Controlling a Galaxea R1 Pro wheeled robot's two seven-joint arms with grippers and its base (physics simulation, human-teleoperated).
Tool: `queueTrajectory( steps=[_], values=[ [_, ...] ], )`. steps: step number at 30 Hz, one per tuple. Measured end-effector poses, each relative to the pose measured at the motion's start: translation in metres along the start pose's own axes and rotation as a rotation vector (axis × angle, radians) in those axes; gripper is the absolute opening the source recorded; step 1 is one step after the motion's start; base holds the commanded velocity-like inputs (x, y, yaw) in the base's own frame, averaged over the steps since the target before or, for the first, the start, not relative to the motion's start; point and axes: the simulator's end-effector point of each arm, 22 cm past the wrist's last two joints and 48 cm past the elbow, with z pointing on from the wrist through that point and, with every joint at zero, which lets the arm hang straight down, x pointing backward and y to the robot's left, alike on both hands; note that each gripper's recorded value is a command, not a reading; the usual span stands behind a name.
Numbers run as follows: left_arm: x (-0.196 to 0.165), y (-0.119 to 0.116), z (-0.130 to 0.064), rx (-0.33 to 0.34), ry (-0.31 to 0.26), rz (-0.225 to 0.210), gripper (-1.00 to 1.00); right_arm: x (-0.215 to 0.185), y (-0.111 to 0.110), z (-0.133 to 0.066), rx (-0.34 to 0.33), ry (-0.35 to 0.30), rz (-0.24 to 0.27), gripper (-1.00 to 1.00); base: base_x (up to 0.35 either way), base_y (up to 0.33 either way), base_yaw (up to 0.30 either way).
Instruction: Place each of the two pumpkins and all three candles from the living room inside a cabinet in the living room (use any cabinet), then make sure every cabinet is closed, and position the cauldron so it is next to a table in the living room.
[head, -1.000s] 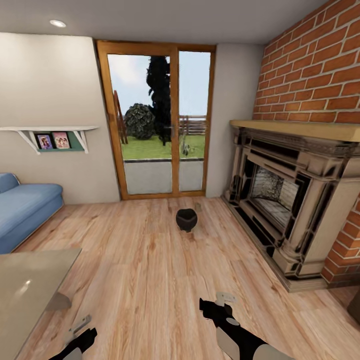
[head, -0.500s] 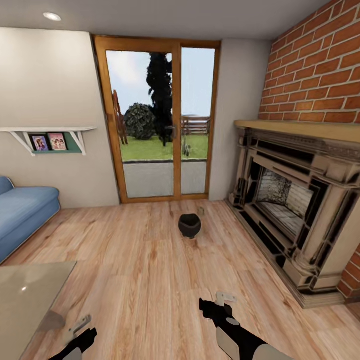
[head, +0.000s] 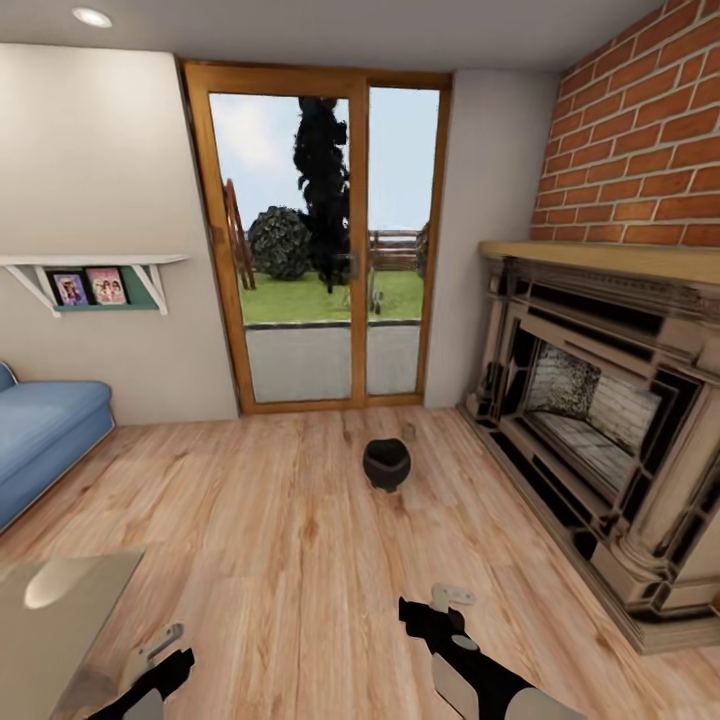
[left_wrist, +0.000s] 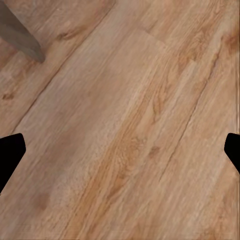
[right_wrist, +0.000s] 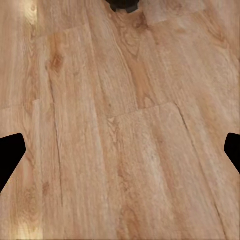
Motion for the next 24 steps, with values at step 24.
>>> queueTrajectory(
  steps=[24],
  values=[
    [-0.173,-0.092,-0.047,0.294,0.033,0.045,1.00,-0.087,0.051,0.005,-0.050,0.101,-0.043,1.00,0.276,0.084,0.000]
  ],
)
